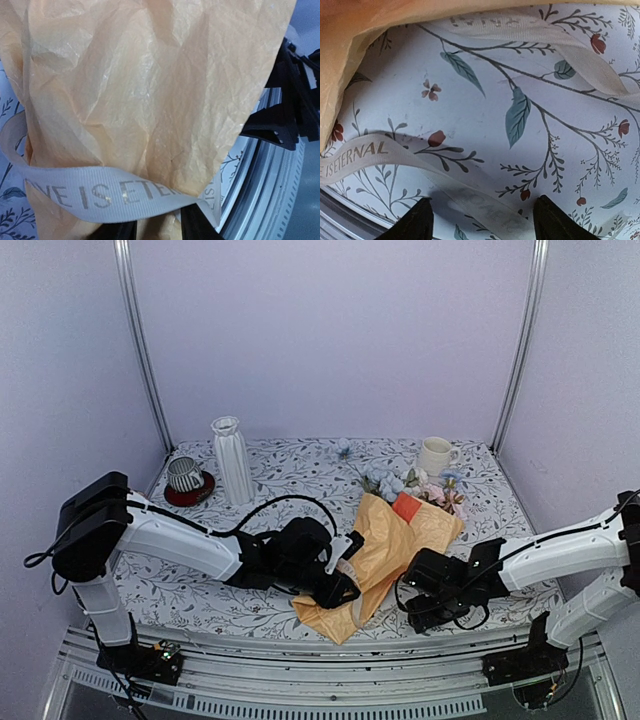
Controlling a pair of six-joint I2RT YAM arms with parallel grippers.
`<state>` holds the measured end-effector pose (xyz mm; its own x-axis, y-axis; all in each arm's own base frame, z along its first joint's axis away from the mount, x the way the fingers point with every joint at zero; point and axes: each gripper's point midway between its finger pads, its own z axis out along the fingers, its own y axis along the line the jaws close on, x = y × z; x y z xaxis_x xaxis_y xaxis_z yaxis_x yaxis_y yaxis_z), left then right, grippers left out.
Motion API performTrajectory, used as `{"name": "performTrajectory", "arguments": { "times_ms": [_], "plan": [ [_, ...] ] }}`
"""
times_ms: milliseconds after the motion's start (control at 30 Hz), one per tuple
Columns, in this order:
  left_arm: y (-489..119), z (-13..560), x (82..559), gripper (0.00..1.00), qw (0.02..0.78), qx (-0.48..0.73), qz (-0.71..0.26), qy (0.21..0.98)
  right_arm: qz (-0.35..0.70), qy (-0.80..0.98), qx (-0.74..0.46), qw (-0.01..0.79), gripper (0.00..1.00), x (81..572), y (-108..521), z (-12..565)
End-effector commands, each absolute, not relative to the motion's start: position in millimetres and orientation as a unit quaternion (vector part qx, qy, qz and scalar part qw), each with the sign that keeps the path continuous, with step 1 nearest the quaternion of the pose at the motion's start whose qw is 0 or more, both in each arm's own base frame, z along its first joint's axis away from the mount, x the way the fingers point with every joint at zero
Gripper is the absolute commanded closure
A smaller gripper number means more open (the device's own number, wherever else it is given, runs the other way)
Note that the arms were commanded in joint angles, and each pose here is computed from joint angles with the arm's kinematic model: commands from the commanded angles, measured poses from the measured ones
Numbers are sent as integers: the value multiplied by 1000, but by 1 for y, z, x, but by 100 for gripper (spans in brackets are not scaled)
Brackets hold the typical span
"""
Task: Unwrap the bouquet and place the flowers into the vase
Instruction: Untie the half-tied ribbon from the folded wrapping paper.
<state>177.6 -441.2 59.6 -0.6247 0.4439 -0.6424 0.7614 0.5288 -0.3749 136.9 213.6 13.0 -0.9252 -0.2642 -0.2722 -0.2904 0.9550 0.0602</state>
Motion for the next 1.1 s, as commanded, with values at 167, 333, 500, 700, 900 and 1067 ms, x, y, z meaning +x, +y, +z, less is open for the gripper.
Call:
{"name": "performTrajectory", "arguments": {
  "times_ms": [167,333,500,700,900,1067],
  "plan": [
    [-447,64,173,68,246,366,-328,836,-42,974,-194,106,44,127,209,-11],
    [-448,66,174,68,247,365,-329,835,-69,968,-204,129,76,133,215,-3],
    [-447,71,174,67,251,365,-329,834,-20,964,-200,172,97,143,235,28],
    [-446,84,175,67,262,362,-333,831,80,944,-209,241,97,155,266,89],
    [-445,89,176,67,268,360,-330,831,214,896,-226,315,97,160,307,177],
    [-446,93,176,67,273,360,-331,829,294,840,-220,399,97,170,323,256]
  ]
}}
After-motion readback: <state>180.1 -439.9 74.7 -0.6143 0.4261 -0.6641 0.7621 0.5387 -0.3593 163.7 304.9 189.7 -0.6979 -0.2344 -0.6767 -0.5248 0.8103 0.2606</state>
